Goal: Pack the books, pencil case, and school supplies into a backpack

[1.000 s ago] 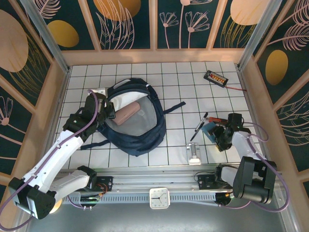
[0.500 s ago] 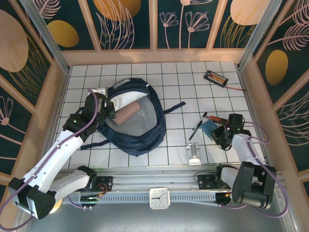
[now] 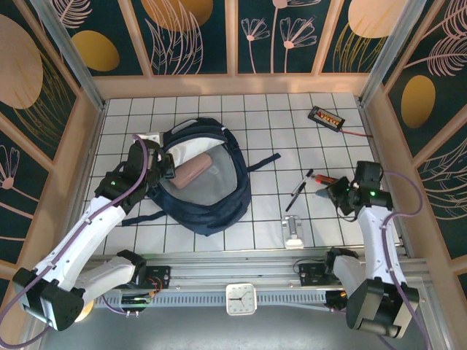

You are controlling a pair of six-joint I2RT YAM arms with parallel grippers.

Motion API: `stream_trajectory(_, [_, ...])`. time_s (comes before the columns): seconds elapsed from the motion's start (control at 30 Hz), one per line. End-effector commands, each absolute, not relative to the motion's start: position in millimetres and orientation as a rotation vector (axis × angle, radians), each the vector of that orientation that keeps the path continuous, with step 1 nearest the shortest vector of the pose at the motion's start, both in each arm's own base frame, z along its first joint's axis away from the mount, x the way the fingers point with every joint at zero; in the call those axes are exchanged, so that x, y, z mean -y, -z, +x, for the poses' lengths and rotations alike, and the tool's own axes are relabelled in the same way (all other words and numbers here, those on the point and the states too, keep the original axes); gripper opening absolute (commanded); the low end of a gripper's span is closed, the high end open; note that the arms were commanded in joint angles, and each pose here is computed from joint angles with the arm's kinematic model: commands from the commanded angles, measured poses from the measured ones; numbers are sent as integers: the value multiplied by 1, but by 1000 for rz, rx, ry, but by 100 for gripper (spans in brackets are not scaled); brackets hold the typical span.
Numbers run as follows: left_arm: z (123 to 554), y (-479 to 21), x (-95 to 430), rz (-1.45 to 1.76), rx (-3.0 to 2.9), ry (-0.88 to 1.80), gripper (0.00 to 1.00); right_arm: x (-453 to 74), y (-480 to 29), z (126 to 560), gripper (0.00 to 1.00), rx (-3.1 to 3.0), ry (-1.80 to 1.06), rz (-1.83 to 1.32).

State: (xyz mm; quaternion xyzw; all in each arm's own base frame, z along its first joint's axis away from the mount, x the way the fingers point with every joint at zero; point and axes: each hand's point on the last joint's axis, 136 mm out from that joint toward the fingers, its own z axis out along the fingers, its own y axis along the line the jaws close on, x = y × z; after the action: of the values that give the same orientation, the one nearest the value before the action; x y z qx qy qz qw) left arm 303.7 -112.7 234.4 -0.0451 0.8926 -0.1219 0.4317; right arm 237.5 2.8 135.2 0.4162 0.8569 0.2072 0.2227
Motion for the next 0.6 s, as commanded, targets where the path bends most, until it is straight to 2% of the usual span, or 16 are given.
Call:
stream_trajectory(0.0, [321, -279, 137, -121, -2066, 499, 0, -19, -171, 236, 0, -2348, -686, 1076])
stream_trajectory(0.13, [324, -279, 144, -109, -2064, 538, 0, -56, -211, 250, 0, -2292, -909, 925])
stream_trajectory(0.33, [326, -270, 154, -104, -2075, 598, 0, -146, -256, 273, 0, -2255, -1241, 610])
stream_trajectory(0.57, [332, -275, 165, -125, -2057, 680, 0, -246, -275, 297, 0, -2249, -1469, 281])
